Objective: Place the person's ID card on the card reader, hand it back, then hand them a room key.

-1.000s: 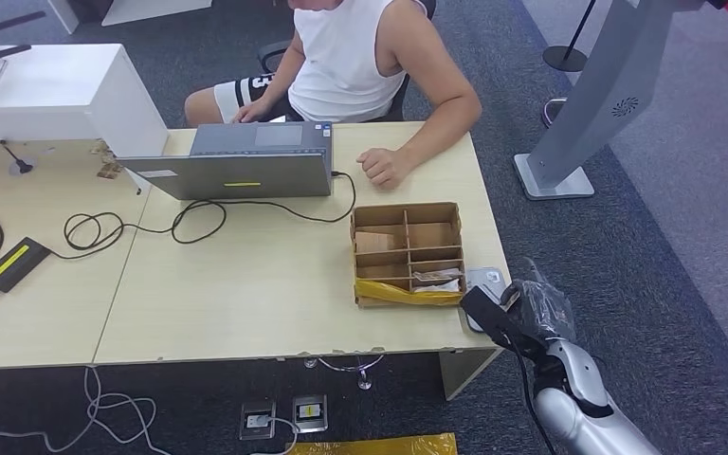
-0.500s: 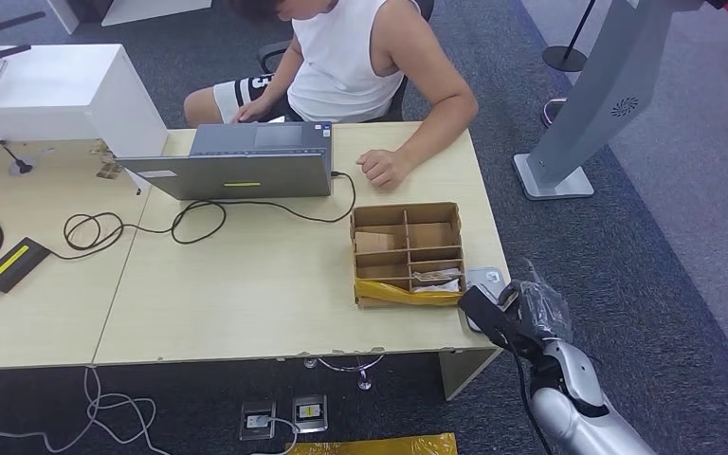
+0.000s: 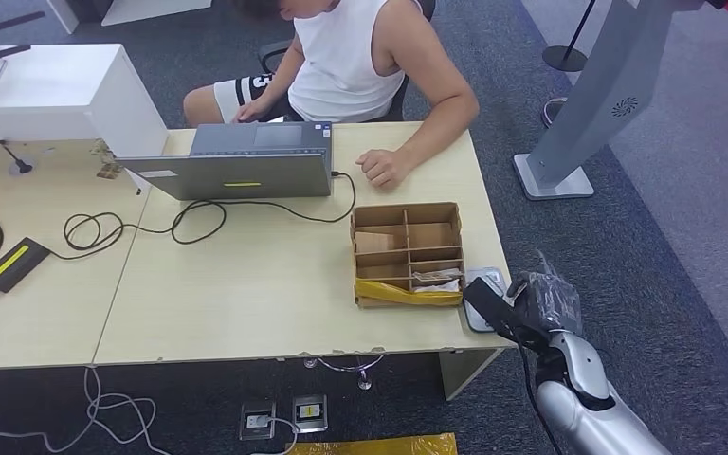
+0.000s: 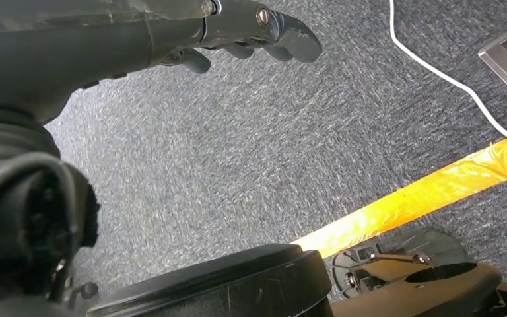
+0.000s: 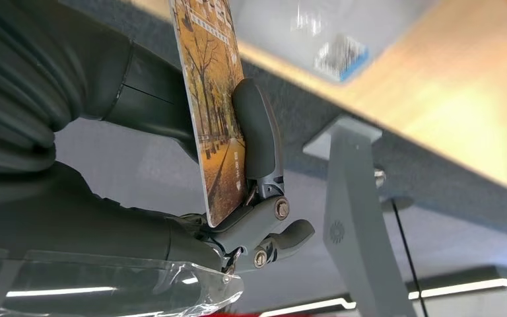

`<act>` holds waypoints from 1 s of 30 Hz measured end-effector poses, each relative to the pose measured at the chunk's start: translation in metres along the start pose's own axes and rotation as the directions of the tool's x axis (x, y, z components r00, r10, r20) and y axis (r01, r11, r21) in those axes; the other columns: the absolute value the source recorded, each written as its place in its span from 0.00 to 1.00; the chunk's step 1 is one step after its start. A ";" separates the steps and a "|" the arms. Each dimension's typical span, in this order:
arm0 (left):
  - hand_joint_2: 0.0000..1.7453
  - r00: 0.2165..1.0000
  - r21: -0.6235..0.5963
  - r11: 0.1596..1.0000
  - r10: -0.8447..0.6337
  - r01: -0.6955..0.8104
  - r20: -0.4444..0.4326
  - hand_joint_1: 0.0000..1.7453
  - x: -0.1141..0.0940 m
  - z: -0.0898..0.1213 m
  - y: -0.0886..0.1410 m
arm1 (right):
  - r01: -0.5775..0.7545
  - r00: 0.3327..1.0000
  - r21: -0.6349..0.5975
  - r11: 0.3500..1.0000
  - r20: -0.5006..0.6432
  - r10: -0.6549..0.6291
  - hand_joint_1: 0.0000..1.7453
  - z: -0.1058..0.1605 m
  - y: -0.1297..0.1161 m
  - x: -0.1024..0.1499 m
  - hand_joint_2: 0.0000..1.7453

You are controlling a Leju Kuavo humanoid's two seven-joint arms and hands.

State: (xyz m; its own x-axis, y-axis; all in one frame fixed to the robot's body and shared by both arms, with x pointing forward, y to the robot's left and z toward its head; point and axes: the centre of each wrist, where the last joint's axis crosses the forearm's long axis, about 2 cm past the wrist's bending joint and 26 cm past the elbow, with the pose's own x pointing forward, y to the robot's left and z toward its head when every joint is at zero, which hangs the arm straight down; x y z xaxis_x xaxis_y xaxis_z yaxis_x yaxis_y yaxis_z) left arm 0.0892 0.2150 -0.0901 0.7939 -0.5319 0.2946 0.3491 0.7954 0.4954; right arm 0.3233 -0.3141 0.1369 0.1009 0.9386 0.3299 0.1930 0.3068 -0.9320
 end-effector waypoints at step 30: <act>0.00 0.989 -0.001 0.994 -0.111 0.112 0.102 0.00 0.024 -0.007 0.009 | -0.118 0.972 -0.280 0.953 0.163 0.168 1.00 -0.073 -0.143 0.046 1.00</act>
State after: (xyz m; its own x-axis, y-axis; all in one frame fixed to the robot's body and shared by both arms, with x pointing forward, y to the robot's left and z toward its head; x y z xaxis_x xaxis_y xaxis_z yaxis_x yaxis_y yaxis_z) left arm 0.1147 0.2119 -0.0840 0.6951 -0.6440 0.3194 0.4366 0.7312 0.5241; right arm 0.3711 -0.3261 0.2967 -0.0288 0.9898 0.1396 0.4452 0.1377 -0.8848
